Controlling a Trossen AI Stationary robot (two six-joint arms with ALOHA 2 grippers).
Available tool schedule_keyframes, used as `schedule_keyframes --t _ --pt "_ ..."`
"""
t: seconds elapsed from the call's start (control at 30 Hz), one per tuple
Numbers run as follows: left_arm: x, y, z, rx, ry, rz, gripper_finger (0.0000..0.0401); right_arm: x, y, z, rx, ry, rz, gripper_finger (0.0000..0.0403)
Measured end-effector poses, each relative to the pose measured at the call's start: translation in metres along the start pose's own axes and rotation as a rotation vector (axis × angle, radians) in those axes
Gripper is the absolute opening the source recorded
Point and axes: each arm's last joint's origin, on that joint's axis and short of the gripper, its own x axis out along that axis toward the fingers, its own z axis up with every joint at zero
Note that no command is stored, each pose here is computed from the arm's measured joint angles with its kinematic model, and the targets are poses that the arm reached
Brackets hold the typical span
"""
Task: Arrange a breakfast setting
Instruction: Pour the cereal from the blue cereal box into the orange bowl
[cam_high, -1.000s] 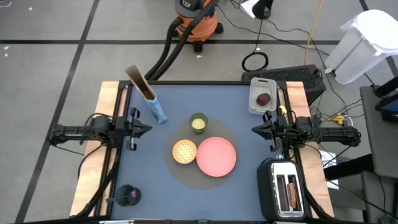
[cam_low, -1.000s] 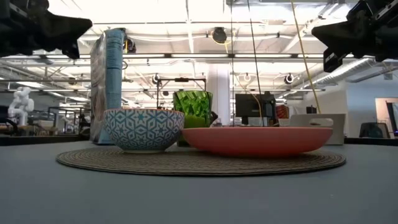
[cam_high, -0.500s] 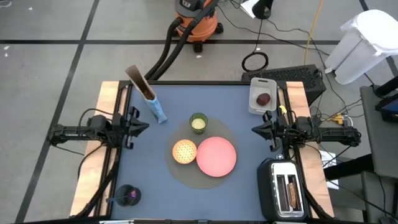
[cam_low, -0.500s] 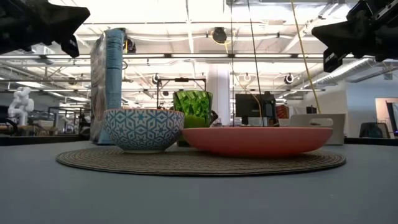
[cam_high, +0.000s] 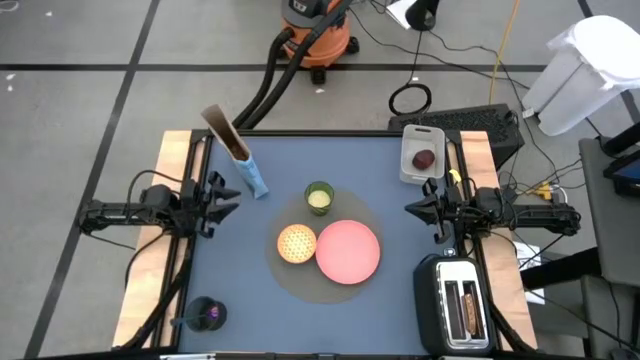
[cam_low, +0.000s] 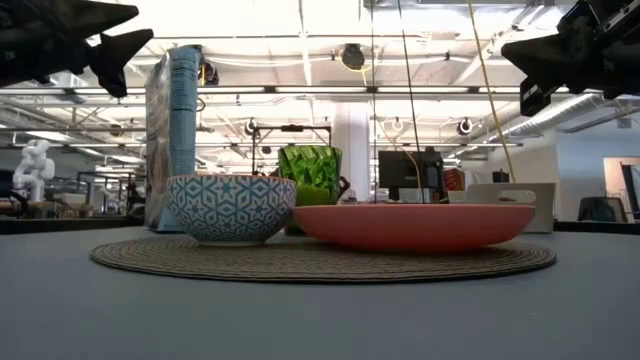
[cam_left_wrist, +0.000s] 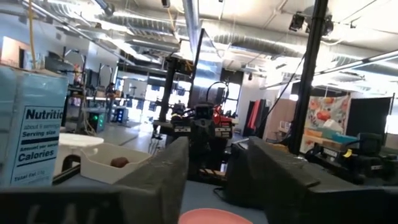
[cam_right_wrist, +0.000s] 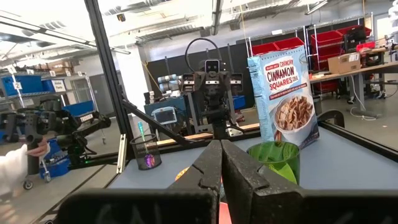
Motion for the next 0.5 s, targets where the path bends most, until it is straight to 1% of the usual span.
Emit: schedule_keyframes --t 0.1,0.23,0.37,0.5 --pt "0.000 0.001 0.000 -0.021 -0.002 0.017 0.0215 0.000 0.000 0.000 0.000 0.000 0.000 0.0006" --pt "0.001 0.002 -0.001 -0.021 0.007 0.063 0.0239 0.000 0.000 0.000 0.000 0.000 0.000 0.0006" --pt "0.004 0.003 -0.006 -0.053 0.049 0.089 0.0252 0.000 0.000 0.000 0.000 0.000 0.000 0.0006" --pt "0.007 0.004 -0.013 -0.088 0.109 0.105 0.0255 0.000 0.000 0.000 0.000 0.000 0.000 0.0006"
